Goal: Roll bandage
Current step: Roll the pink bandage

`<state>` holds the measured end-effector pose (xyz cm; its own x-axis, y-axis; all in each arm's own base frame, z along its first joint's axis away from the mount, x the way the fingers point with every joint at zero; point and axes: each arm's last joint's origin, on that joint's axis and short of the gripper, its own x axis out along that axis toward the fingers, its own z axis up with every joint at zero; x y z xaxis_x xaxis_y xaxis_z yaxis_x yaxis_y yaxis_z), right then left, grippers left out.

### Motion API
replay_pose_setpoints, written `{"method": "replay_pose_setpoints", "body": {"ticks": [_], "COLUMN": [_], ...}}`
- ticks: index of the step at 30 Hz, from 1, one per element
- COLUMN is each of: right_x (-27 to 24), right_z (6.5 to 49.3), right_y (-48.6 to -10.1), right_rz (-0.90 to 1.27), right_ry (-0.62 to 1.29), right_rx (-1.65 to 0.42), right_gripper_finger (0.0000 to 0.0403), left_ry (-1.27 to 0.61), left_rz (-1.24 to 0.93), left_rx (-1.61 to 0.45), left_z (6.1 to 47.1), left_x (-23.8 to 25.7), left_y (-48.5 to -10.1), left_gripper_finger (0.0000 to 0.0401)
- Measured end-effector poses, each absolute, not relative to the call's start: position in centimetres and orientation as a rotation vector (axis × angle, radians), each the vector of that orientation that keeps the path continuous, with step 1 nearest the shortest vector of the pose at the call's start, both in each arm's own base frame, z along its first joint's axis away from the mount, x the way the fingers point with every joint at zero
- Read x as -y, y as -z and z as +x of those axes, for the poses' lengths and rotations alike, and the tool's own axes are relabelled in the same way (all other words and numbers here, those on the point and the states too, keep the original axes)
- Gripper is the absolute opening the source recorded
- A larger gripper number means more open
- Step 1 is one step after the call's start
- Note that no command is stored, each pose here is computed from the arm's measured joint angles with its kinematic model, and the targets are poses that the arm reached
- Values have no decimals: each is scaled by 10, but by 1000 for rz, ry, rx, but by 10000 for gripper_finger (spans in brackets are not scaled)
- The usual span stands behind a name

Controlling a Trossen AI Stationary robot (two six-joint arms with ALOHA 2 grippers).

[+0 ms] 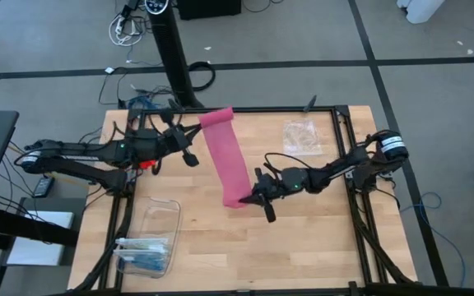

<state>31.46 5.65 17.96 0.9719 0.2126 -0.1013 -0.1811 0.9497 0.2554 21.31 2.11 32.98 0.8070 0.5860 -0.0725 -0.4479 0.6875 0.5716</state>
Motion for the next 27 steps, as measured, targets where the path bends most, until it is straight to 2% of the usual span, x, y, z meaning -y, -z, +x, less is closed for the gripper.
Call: {"method": "replay_pose_setpoints", "body": {"ticks": [13,27], "right_x": [-75,-35], "right_z": [284,299], "right_y": [-254,-363], "right_rz": [157,-72], "right_ry": [-129,149], "right_rx": [74,150], "right_gripper_finger": [1,0], "left_ry": [-499,-415], "left_rz": [413,365], "left_rx": [-247,-277], "left_z": [207,236], "left_x": [-19,-2], "left_y": [-236,-193], "left_gripper_finger": [4,4]}}
